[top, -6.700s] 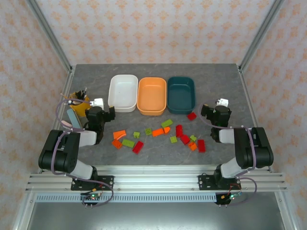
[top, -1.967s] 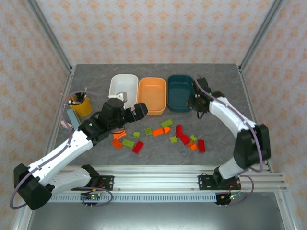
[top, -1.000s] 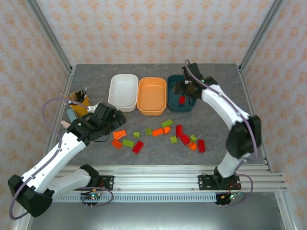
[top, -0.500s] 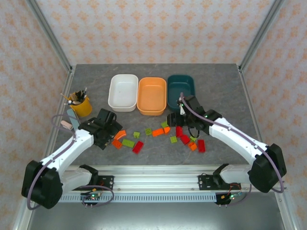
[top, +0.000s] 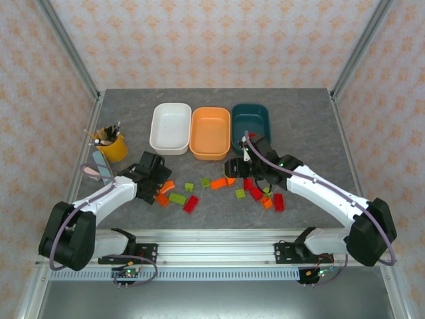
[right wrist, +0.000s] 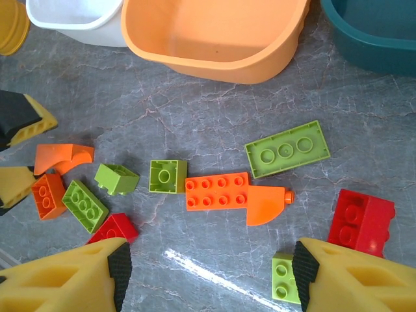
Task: Sort the legos into containers by color
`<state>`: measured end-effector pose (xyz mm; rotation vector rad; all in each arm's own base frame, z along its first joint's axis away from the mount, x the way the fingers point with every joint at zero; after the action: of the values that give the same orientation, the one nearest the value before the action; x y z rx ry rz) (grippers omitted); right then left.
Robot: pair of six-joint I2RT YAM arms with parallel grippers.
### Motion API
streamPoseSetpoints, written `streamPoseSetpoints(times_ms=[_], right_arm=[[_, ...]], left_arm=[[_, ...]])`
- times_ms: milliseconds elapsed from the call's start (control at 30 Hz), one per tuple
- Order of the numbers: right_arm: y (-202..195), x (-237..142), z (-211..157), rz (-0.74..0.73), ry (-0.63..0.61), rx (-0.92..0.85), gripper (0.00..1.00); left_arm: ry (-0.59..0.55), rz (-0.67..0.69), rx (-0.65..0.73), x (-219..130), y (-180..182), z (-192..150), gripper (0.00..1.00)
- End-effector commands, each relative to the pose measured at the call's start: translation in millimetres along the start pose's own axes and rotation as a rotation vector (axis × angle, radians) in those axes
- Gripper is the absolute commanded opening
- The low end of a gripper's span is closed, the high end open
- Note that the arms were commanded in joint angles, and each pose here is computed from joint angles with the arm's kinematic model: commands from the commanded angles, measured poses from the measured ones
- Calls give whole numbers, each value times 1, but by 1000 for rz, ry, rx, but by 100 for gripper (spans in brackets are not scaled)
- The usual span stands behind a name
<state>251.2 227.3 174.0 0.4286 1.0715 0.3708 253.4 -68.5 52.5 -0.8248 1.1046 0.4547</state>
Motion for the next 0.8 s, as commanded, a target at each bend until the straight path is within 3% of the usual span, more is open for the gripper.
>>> streamPoseSetpoints(times_ms=[0, 133, 300, 433, 600, 767], right_arm=[[12, 1, 8, 29, -15, 3, 68], [13, 5, 9, 27, -8, 8, 68], [14, 9, 10, 27, -3, 25, 68], [15, 9, 11, 28, -1, 31, 67], [15, 10, 11, 25, 2, 28, 67], [12, 11, 9, 16, 9, 31, 67]], left_arm=[[-3, -74, -49, 6, -15, 3, 94], [28, -78, -62, 3, -25, 0, 90], [91, 21, -118, 6, -13, -12, 81], [72, 79, -172, 4, -7, -10, 74], [29, 37, -212, 4, -21, 0, 76], [50, 93, -2, -12, -47, 7, 90]])
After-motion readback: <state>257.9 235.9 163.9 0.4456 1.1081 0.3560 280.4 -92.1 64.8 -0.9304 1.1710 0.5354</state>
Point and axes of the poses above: each hand's point on the last joint's axis, 136 mm out from that joint toward the fingers, its own x axis out along the fingers, its own y axis along the line the jaws close on, z = x × y, the point moved 2 cm from there along -x, back along the fingers, and after that the axes turned 13 degrees about x, right-handed, at the moved point
